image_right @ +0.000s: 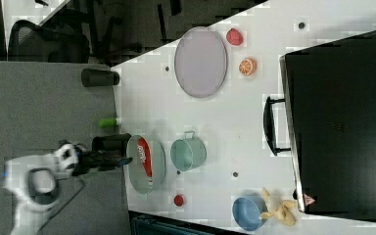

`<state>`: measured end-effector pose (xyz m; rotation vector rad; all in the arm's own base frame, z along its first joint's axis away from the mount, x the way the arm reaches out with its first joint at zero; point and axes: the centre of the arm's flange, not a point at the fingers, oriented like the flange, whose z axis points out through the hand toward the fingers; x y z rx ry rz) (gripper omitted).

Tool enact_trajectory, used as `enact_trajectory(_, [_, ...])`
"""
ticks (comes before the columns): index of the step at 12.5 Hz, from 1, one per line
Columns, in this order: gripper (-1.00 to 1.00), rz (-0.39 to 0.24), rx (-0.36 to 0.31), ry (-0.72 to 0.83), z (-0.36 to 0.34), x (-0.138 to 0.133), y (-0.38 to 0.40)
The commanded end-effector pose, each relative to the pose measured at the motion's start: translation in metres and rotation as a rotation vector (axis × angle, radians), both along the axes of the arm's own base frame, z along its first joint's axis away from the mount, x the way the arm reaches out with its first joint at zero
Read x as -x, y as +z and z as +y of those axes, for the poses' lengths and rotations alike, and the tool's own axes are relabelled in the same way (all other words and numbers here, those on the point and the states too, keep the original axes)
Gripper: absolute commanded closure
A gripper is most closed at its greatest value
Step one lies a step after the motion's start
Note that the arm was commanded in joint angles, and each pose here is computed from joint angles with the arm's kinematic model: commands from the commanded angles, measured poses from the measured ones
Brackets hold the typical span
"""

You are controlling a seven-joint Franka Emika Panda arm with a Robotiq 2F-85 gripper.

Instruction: Pick Ketchup from the table and place it in strainer.

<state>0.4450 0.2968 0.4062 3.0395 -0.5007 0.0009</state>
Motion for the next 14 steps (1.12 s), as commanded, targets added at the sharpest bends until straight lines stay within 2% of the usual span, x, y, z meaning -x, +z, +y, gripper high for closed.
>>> enact_trajectory(1, [-1.00,-0.026,0.013,-0.214,-0.091,-0.042,0.083])
enact_trajectory(6, [-1.00,-0.114,-0.015,-0.499,-0.246,-0.057,0.181])
enact_trajectory(10, [-1.00,-0.102,-0.041,-0.659,-0.336,-0.049,0.191])
enact_trajectory(14, [-1.00,-0.067,-0.034,-0.626,-0.336,-0.050,0.182])
